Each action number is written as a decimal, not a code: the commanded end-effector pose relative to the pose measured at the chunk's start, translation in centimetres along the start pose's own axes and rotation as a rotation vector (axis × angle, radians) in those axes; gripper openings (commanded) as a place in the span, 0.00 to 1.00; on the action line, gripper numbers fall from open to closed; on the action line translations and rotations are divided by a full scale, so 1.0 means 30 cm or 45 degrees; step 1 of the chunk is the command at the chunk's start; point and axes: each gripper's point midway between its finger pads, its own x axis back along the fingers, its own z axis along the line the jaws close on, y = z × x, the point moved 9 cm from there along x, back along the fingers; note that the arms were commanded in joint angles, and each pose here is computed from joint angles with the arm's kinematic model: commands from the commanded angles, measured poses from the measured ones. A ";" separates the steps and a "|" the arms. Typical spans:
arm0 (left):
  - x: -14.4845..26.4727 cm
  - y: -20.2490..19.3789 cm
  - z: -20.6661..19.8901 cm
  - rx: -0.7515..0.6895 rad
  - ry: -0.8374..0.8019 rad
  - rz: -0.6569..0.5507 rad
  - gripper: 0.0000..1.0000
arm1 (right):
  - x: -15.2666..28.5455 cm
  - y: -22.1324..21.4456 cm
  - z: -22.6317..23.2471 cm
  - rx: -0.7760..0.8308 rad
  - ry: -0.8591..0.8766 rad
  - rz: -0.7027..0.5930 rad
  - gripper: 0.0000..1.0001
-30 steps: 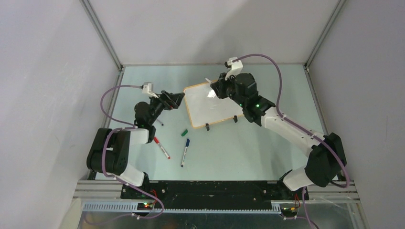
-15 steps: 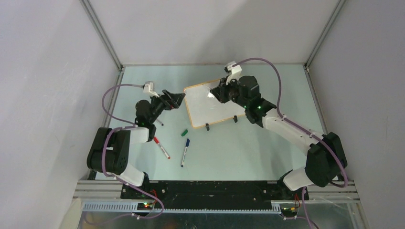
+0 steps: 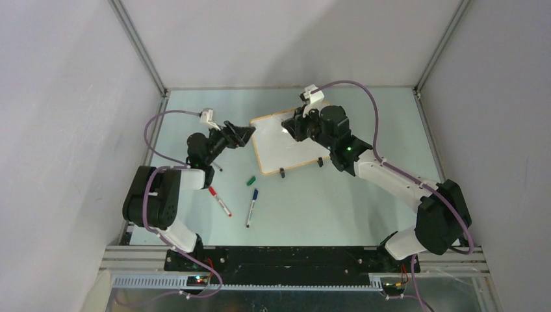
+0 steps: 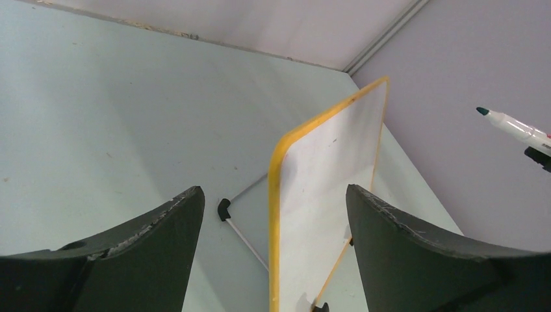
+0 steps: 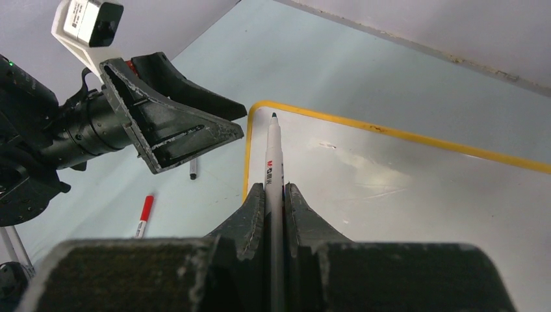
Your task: Write a sentence on the whiteboard
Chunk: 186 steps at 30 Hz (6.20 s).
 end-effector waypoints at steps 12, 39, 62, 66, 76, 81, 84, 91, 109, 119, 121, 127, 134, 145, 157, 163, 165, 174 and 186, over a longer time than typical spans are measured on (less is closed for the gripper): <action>-0.070 0.031 -0.022 0.010 -0.158 0.046 0.64 | -0.024 0.035 0.003 -0.003 -0.003 -0.089 0.00; -0.067 0.028 -0.012 0.021 -0.096 0.065 0.29 | -0.064 -0.008 0.011 0.011 -0.037 -0.070 0.00; -0.054 0.041 -0.029 -0.012 -0.127 0.041 0.22 | -0.077 -0.023 0.032 -0.040 -0.134 -0.084 0.00; -0.051 0.040 -0.030 -0.010 -0.129 0.037 0.22 | -0.086 -0.030 0.032 -0.056 -0.125 -0.084 0.00; -0.044 0.038 -0.032 -0.023 -0.126 0.034 0.22 | -0.085 -0.024 0.046 -0.089 -0.089 -0.089 0.00; -0.045 0.038 -0.033 -0.024 -0.128 0.034 0.22 | -0.082 -0.020 0.055 -0.136 -0.070 -0.093 0.00; -0.045 0.039 -0.033 -0.025 -0.130 0.032 0.22 | -0.079 -0.015 0.059 -0.139 -0.063 -0.095 0.00; -0.044 0.039 -0.033 -0.029 -0.126 0.033 0.22 | -0.081 -0.022 0.048 -0.140 -0.081 -0.084 0.00; -0.044 0.040 -0.035 -0.033 -0.128 0.029 0.22 | -0.093 -0.036 0.069 -0.099 -0.094 -0.081 0.00; -0.045 0.038 -0.036 -0.034 -0.130 0.031 0.21 | -0.143 -0.060 0.100 0.006 -0.140 0.025 0.00; -0.044 0.039 -0.037 -0.035 -0.131 0.030 0.21 | -0.155 -0.064 0.104 0.018 -0.145 0.049 0.00; -0.044 0.037 -0.039 -0.036 -0.133 0.032 0.21 | -0.184 -0.081 0.116 0.052 -0.142 0.103 0.00; -0.044 0.037 -0.039 -0.038 -0.132 0.031 0.21 | -0.209 -0.093 0.121 0.074 -0.156 0.146 0.00; -0.045 0.035 -0.039 -0.038 -0.132 0.033 0.21 | -0.230 -0.105 0.124 0.105 -0.185 0.158 0.00; -0.043 0.036 -0.039 -0.040 -0.132 0.031 0.21 | -0.240 -0.108 0.125 0.105 -0.200 0.150 0.00; -0.044 0.034 -0.040 -0.040 -0.132 0.033 0.21 | -0.242 -0.109 0.129 0.115 -0.193 0.147 0.00; -0.044 0.035 -0.039 -0.040 -0.131 0.032 0.21 | -0.242 -0.108 0.131 0.116 -0.194 0.144 0.00; -0.043 0.034 -0.042 -0.041 -0.135 0.032 0.21 | -0.253 -0.115 0.128 0.119 -0.207 0.155 0.00; -0.044 0.036 -0.042 -0.043 -0.136 0.028 0.21 | -0.268 -0.121 0.122 0.130 -0.231 0.180 0.00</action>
